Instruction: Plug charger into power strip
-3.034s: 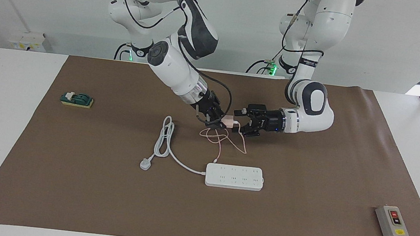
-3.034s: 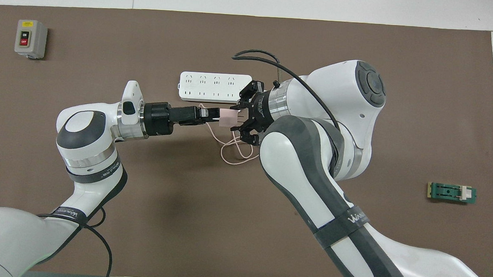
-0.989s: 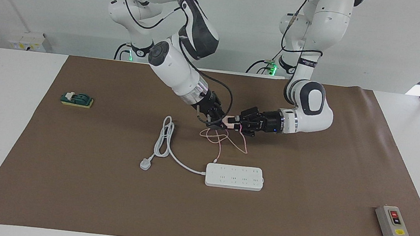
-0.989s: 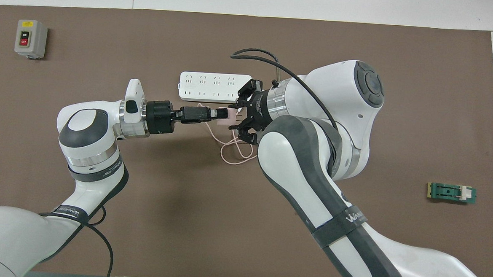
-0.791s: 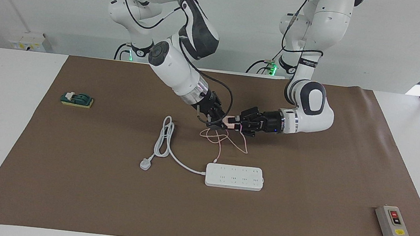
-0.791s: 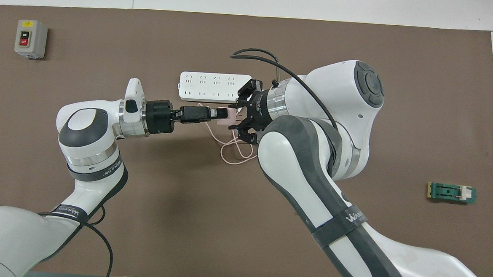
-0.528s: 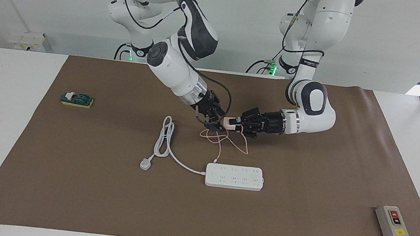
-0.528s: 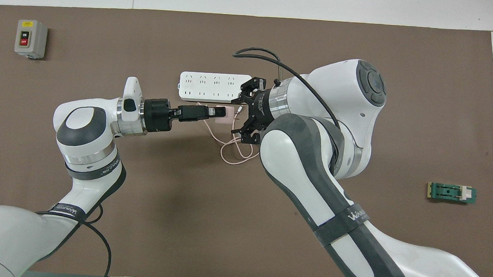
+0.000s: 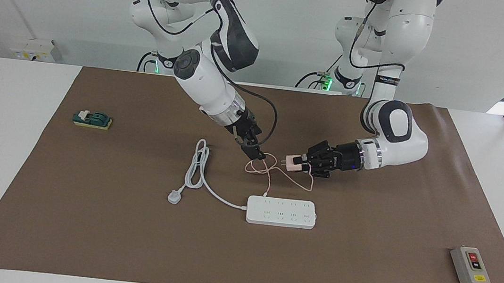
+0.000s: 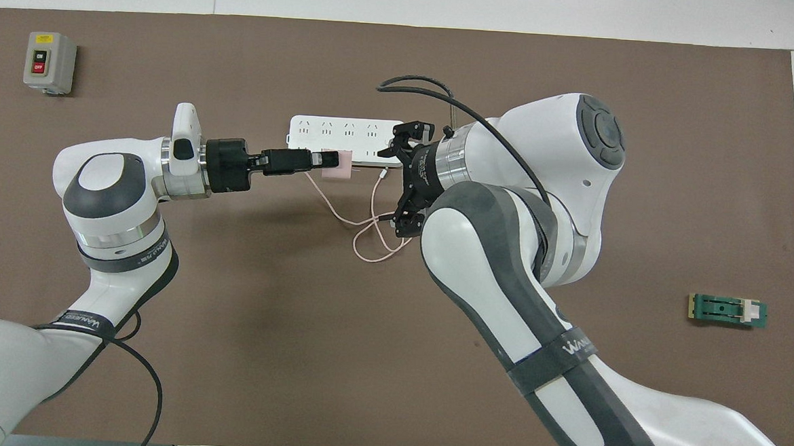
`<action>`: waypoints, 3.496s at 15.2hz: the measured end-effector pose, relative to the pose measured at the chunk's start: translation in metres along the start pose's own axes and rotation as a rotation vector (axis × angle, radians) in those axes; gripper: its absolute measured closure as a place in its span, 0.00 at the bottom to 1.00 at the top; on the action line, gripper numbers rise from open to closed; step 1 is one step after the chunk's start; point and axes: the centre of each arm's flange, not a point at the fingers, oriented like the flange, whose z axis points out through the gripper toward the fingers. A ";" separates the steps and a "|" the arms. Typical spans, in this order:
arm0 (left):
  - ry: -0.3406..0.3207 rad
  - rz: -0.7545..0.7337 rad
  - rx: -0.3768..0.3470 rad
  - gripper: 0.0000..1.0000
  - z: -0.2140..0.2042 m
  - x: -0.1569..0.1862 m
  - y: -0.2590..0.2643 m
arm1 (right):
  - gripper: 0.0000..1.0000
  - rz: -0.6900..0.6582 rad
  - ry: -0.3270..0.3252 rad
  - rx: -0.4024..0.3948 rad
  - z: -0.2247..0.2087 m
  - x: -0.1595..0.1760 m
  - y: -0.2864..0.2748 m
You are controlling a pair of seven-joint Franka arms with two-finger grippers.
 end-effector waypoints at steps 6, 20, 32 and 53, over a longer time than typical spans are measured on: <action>-0.033 -0.088 0.302 0.69 -0.077 0.031 0.021 | 0.00 -0.397 0.168 -0.164 -0.081 0.078 0.019; -0.094 -0.186 0.768 0.69 -0.186 0.029 0.040 | 0.00 -0.978 0.366 -0.358 -0.229 0.227 0.068; -0.013 -0.265 1.053 0.69 -0.183 0.044 0.060 | 0.00 -1.085 0.394 -0.408 -0.261 0.197 0.085; 0.189 -0.620 1.075 0.69 -0.147 0.044 0.083 | 0.00 -1.098 0.370 -0.428 -0.261 0.183 0.090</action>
